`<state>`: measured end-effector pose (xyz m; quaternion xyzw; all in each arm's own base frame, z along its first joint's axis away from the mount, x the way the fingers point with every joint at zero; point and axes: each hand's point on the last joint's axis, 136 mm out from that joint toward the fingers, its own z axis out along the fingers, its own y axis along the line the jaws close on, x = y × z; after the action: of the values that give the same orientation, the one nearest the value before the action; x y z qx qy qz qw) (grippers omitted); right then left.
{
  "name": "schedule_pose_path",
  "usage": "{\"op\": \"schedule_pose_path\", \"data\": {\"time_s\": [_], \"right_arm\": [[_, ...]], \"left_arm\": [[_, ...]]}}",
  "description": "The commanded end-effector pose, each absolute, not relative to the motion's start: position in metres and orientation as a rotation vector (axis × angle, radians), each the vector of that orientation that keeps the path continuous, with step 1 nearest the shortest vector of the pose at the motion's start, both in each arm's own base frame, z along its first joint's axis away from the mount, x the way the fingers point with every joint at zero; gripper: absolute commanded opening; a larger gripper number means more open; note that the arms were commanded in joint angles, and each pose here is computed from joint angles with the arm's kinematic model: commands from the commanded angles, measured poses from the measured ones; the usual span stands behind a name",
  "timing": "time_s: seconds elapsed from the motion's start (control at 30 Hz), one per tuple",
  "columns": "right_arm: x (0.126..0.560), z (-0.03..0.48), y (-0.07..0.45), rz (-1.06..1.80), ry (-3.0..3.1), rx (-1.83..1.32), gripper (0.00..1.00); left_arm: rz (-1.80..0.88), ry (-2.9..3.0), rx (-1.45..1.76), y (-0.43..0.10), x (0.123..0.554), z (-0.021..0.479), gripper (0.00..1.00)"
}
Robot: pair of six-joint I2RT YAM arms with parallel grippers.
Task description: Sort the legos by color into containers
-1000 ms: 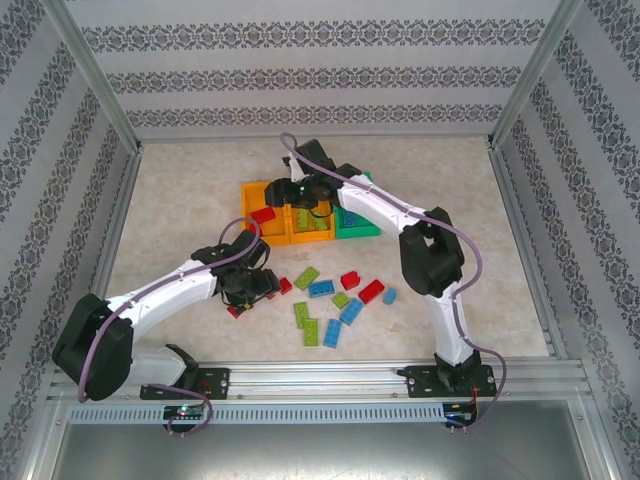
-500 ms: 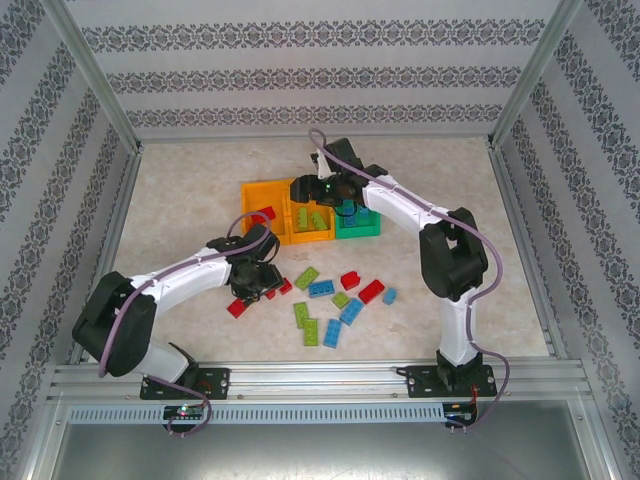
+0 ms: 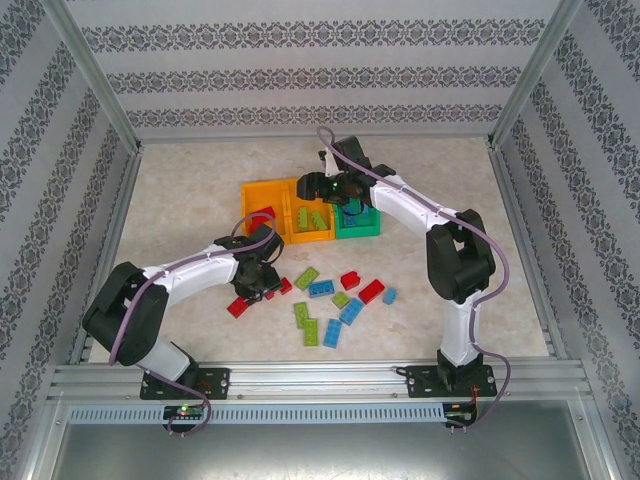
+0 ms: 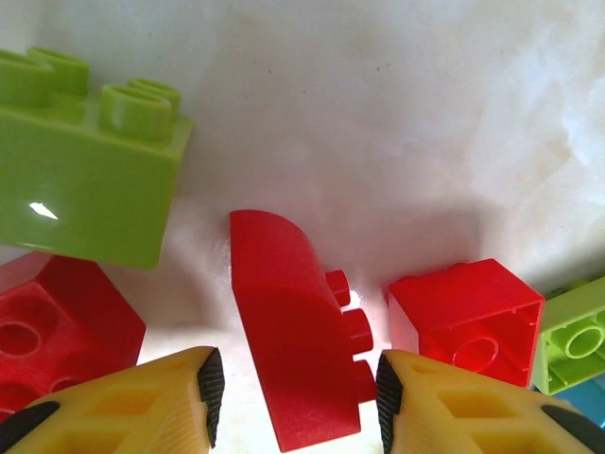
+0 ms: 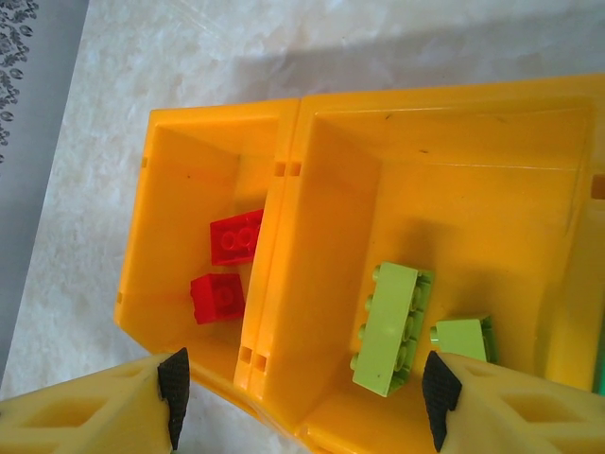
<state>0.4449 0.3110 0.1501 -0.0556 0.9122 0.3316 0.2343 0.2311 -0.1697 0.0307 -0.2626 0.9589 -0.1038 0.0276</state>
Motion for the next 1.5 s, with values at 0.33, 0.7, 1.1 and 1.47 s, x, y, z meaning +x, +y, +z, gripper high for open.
{"op": "schedule_pose_path", "data": {"time_s": [0.33, 0.7, 1.1, 1.47], "right_arm": [[0.444, 0.169, 0.304, 0.921, 2.457, -0.158, 0.69], [0.413, 0.175, 0.298, 0.850, 2.421, -0.306, 0.69], [0.352, 0.138, 0.307, 0.795, 2.422, -0.419, 0.69], [0.281, 0.109, 0.359, 0.737, 2.390, -0.855, 0.75]], "left_arm": [[-0.294, 2.938, -0.733, -0.171, 0.239, 0.032, 0.32], [-0.249, 2.795, -0.559, -0.165, 0.266, 0.101, 0.24], [-0.213, 2.680, -0.352, -0.153, 0.379, 0.150, 0.23], [-0.225, 2.736, -0.300, -0.151, 0.445, 0.117, 0.25]]}}
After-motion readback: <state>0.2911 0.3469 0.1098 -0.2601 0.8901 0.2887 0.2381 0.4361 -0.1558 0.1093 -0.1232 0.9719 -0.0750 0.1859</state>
